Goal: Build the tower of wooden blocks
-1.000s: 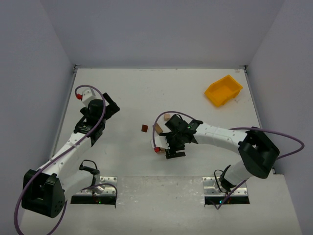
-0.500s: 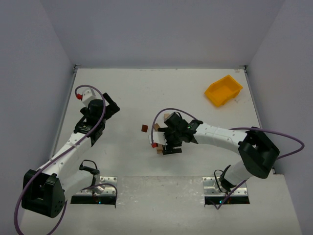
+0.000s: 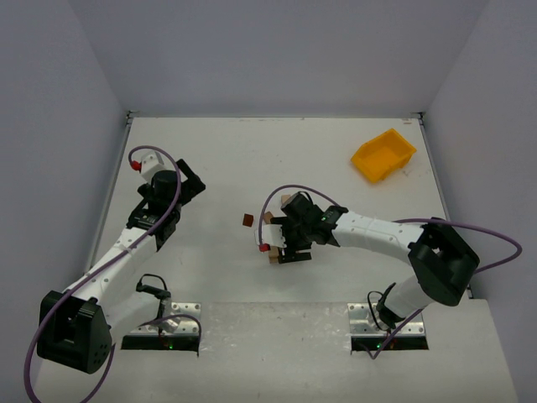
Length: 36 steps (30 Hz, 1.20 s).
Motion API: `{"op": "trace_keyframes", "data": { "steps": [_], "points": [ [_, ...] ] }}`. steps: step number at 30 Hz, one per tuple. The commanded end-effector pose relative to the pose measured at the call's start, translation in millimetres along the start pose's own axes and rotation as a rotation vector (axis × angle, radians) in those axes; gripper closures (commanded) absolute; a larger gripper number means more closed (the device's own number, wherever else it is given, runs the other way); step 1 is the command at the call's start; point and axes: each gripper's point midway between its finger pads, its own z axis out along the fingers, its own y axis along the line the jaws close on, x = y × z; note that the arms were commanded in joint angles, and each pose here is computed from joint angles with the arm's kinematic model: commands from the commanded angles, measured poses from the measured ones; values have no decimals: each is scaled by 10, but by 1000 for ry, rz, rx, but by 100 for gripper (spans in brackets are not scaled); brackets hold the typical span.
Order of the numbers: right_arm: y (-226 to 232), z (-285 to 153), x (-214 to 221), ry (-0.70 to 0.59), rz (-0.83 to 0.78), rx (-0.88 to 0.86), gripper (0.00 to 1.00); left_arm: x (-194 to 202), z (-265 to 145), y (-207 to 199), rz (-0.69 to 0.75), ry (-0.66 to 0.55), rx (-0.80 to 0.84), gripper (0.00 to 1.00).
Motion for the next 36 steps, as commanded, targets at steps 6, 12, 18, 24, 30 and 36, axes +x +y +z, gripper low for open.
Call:
{"op": "trace_keyframes", "data": {
  "steps": [6, 12, 18, 24, 30, 36],
  "points": [
    [-103, 5, -41, -11, -23, 47, 23, -150, -20, -68, -21, -48, 27, 0],
    [-71, -10, -62, -19, -24, 31, 23, -152, -21, -73, -21, -48, 29, 0],
    [-74, -83, -135, -40, -26, 23, 22, -163, -28, -81, -21, -50, 32, 0],
    [-122, -231, -340, -88, -24, 1, 15, -190, -39, -113, -25, -54, 45, 0],
    [-403, -516, -863, -226, 5, 32, 1, -329, -67, -313, -41, -80, 122, 0],
    [-1014, -740, -1235, -309, 86, 246, 1, -452, -144, -527, -44, -112, 231, 0]
  ]
}}
